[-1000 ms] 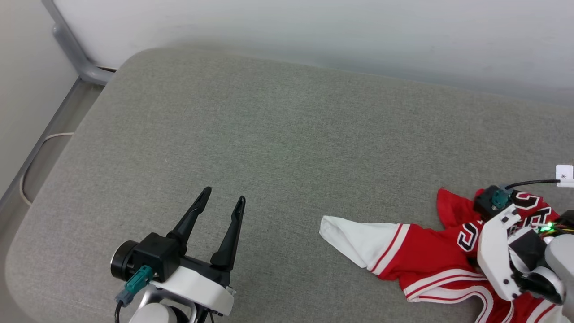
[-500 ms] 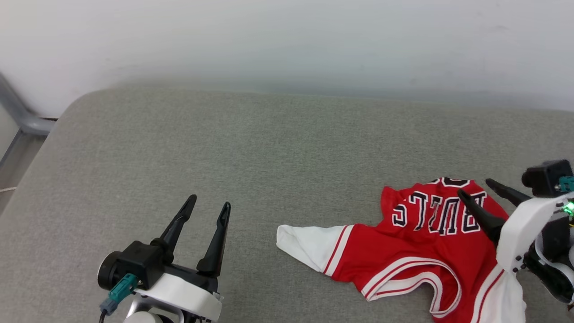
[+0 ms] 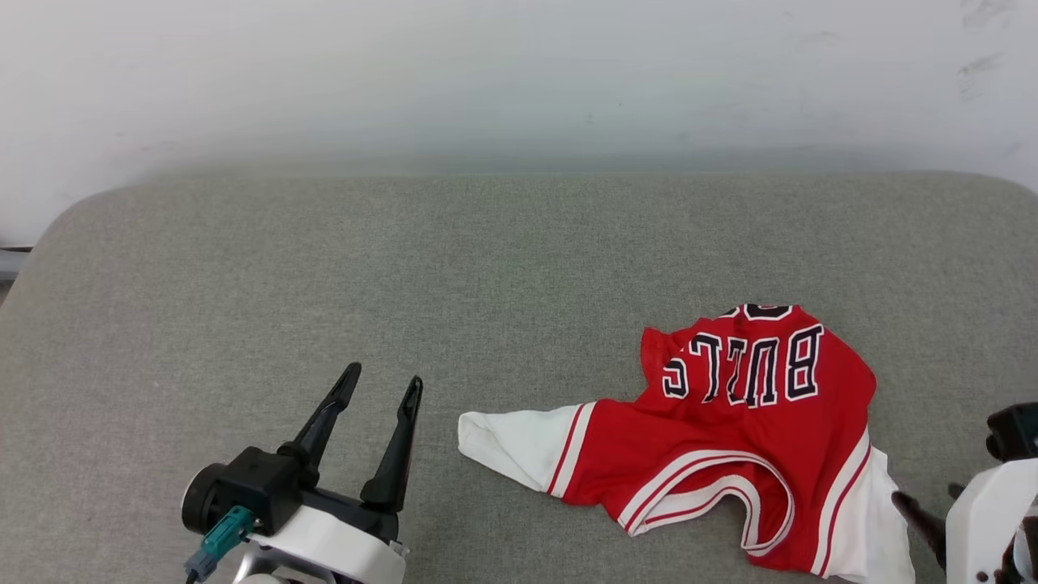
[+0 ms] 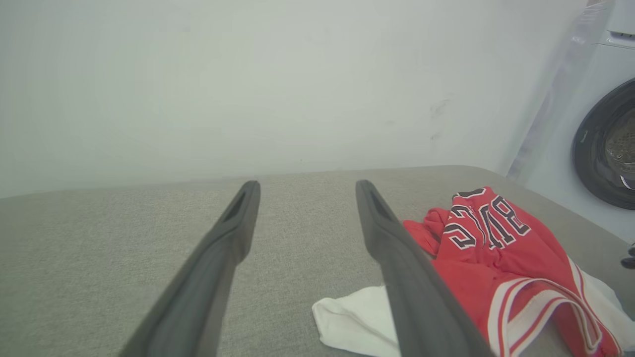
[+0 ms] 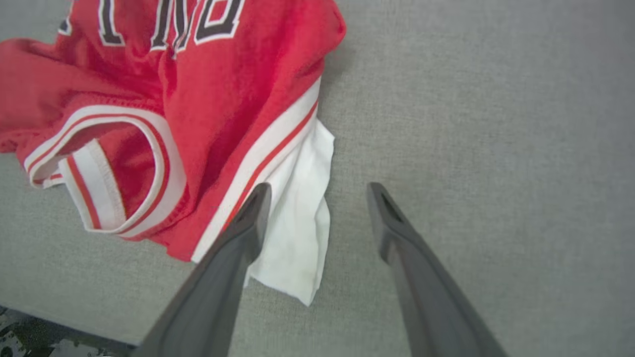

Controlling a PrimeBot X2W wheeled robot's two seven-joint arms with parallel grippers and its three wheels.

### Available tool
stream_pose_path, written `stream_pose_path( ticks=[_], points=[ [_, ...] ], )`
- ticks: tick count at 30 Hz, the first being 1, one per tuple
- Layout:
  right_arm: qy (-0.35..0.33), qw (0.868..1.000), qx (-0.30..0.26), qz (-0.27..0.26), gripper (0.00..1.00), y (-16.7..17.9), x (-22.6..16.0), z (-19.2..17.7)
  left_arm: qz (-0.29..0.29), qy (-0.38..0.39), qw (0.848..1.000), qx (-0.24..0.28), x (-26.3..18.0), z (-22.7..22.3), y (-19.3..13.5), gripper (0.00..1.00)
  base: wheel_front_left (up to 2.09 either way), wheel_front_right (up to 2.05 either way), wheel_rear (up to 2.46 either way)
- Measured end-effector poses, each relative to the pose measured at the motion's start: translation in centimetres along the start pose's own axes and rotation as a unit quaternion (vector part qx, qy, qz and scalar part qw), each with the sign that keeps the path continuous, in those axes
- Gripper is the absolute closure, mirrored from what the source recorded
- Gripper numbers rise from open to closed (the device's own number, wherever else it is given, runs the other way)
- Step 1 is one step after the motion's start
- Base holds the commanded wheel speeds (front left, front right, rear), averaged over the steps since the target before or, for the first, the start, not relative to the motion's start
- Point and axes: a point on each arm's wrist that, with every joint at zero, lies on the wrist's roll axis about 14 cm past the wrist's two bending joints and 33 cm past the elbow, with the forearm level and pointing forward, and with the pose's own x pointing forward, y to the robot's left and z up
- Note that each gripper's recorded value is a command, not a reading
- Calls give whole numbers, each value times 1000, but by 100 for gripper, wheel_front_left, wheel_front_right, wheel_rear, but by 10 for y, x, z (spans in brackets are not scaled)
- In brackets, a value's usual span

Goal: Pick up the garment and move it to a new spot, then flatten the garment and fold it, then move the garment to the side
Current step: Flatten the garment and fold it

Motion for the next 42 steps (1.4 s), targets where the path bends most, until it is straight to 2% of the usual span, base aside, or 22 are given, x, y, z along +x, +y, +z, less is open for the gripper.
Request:
stream_pose_path(
  ticks=[2,4,10,19,20,21,22,27,32,39,42],
  points=[
    [70,997,5,-10,0,2,-5,-22,-2,7,1000,-3,3,-5,1,0,0,0,0],
    [105,994,3,-20,0,1,-7,-31,-1,9,1000,-3,6,-7,3,0,0,0,0],
    [146,989,5,-11,0,18,6,-42,0,18,1000,-1,13,-14,8,0,0,0,0],
    [197,980,2,-27,0,10,31,-72,16,32,999,6,13,-22,24,0,0,0,0],
    [200,979,3,-26,9,10,34,-75,17,32,999,6,14,-22,25,0,0,0,0],
    [203,979,1,-25,53,10,36,-77,18,33,999,6,13,-23,26,0,0,0,0],
    [205,978,-1,-24,100,10,37,-78,19,34,999,6,13,-24,27,0,0,0,0],
    [192,981,-5,-33,100,-1,39,-70,20,34,999,6,12,-23,27,0,0,0,0],
    [168,983,-12,-72,100,-38,32,-51,18,29,999,5,13,-20,24,0,0,0,0],
    [169,975,-34,-137,100,-89,22,-41,18,31,999,3,12,-22,23,0,0,0,0],
    [171,974,-31,-144,100,-95,26,-46,21,35,999,2,12,-24,25,0,0,0,0]
  ],
)
